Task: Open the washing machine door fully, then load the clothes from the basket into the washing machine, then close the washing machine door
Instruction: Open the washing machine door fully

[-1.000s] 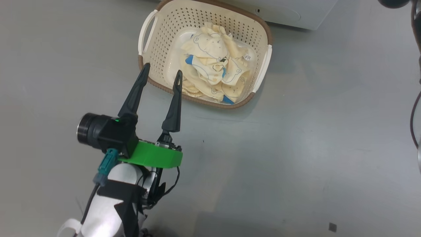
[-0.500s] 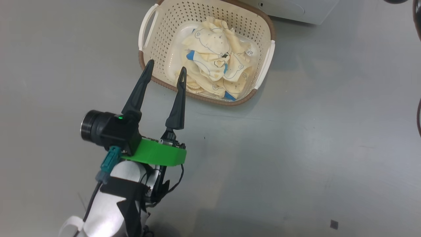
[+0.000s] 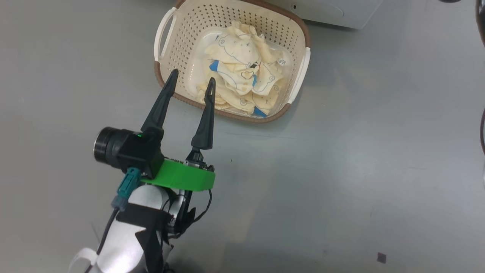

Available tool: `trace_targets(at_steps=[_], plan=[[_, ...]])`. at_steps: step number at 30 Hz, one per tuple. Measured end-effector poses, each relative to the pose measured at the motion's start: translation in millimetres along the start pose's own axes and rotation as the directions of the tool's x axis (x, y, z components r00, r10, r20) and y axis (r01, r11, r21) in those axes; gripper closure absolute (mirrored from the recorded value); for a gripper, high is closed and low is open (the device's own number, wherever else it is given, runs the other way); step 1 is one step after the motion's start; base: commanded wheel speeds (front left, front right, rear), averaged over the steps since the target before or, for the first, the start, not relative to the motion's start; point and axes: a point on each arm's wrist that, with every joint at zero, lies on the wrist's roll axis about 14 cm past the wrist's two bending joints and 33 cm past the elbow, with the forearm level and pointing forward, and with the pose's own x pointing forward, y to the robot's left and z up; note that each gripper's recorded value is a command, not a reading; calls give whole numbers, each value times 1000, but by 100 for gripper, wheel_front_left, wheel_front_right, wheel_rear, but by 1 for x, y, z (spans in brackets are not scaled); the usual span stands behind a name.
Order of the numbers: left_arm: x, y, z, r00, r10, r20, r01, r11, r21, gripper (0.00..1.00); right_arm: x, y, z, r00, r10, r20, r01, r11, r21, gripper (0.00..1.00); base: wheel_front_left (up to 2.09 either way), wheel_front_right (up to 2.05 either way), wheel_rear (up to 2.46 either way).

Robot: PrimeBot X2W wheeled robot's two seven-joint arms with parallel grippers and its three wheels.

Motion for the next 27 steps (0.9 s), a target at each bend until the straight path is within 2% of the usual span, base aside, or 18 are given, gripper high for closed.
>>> trace_targets(at_steps=[17, 27], plan=[[0, -8, 10, 1000, -19, 20, 19, 1000, -3, 0, -19, 0, -31, 995, 25, -101, -22, 999, 30, 100, 0, 0, 0], [-4, -12, 18, 999, -24, 31, 24, 1000, -3, 0, -38, 6, -65, 979, 63, -196, -55, 997, 46, 100, 0, 0, 0]])
